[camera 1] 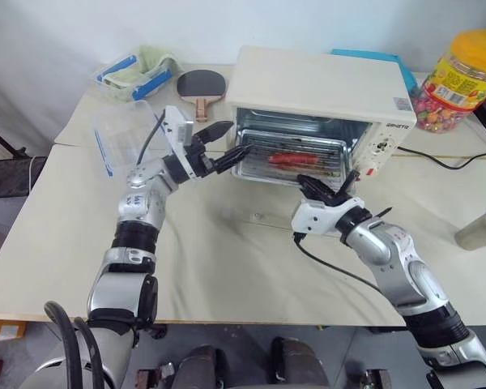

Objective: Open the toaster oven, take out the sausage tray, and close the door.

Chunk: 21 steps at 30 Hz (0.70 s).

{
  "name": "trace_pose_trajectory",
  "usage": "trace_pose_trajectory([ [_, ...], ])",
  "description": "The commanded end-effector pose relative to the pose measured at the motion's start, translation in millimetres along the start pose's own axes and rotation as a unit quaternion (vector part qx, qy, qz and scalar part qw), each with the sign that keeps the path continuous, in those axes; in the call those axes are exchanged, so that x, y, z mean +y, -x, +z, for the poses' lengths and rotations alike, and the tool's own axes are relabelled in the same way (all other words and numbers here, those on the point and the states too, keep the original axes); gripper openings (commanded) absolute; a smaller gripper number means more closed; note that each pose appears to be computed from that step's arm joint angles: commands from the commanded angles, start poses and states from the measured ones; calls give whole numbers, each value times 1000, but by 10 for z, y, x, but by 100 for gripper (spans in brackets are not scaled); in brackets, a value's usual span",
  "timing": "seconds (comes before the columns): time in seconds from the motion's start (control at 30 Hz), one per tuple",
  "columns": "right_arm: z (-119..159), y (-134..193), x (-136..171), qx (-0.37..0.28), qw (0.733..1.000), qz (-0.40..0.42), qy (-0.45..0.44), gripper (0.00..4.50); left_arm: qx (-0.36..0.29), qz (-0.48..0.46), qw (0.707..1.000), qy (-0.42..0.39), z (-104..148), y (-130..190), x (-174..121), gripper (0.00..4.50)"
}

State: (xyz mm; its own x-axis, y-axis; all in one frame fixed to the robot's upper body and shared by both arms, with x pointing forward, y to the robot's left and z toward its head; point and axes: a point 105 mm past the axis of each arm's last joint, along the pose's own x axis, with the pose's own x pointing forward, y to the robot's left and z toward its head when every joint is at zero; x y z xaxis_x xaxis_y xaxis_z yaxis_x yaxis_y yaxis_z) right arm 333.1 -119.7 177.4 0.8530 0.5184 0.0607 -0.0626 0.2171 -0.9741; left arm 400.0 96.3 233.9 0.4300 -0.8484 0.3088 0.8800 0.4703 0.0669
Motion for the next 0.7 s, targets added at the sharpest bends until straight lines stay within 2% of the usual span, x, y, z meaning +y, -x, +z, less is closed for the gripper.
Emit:
trace_pose_trajectory([
  [0.03, 14, 118, -169, 0, 1000, -19, 17, 5, -19, -3, 1000, 4, 159, 71, -28, 450],
  [0.2, 101, 262, -147, -14, 999, -10, 29, 5, -8, 25, 998, 57, 181, 265, -40, 450],
  [0.33, 126, 340, -104, -18, 999, -1, 30, 5, 57, 58, 988, 131, 37, 431, -92, 450],
  [0.5, 260, 353, -74, -53, 998, 2, 35, 5, 88, 35, 961, 260, -31, 513, -344, 450],
  [0.7, 404, 287, -77, -98, 994, 0, 38, 5, 124, 28, 927, 354, -115, 491, -499, 450],
])
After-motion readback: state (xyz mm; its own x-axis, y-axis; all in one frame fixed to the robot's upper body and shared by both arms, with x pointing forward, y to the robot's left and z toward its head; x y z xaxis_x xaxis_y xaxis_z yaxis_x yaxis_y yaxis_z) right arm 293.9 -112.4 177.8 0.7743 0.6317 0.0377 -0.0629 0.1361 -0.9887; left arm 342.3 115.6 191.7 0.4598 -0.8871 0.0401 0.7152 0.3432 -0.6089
